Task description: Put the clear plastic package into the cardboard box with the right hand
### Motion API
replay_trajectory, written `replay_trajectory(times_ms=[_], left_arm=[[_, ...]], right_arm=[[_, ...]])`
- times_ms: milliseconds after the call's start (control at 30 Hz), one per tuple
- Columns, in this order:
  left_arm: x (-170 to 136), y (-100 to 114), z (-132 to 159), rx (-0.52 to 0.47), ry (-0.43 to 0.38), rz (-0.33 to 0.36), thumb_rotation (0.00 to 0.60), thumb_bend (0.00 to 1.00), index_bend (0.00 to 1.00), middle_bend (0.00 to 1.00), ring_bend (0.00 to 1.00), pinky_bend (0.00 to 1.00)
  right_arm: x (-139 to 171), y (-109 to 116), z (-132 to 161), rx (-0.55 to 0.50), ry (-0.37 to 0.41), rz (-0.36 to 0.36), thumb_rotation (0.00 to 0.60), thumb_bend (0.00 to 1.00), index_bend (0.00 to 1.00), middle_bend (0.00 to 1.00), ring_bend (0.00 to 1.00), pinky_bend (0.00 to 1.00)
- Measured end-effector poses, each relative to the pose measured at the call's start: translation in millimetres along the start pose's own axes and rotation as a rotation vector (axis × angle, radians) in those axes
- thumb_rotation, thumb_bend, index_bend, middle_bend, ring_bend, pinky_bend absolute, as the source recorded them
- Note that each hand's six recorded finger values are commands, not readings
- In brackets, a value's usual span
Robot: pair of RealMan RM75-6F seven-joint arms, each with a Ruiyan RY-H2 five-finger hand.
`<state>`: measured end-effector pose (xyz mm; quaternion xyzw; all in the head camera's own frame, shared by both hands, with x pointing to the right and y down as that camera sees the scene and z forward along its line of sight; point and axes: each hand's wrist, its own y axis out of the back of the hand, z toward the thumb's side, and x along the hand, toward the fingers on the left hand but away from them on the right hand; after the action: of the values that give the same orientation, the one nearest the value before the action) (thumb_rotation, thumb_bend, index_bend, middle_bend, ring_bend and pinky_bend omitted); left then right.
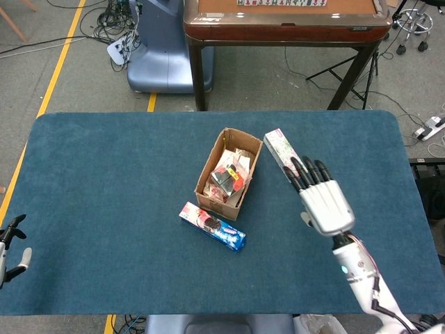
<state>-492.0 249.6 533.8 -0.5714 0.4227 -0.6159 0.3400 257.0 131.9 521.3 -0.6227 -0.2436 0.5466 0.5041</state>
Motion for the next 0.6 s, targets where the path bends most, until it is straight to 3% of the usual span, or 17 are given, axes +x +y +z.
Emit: replay_trajectory(times_ms=[200,367,600], left_arm=[[1,-2,1,0.002,-0.006,0.002,0.6,0.39,0.17,0.43,0.34,0.48],[2,-2,3,-0.007,-0.032,0.036,0.6,0.39,0.21,0.44,0.34,0.48],[4,-7,0,0.0,-0.019,0.022,0.6,0.39,0.21,0.45,0.35,0.48]], right_arm=[[53,-25,-37,-0.002,-0.126,0.052,0.6,0.0,0.13,0.06,0.0,0.14],[79,-43,-54,-0.047,-0.159,0.059,0.6,0.0,0.14,0.07,0.0,0.14],[101,-66,-76,-0.144,-0.16,0.011,0.6,0.0,0.17,0.07,0.0,0.14]])
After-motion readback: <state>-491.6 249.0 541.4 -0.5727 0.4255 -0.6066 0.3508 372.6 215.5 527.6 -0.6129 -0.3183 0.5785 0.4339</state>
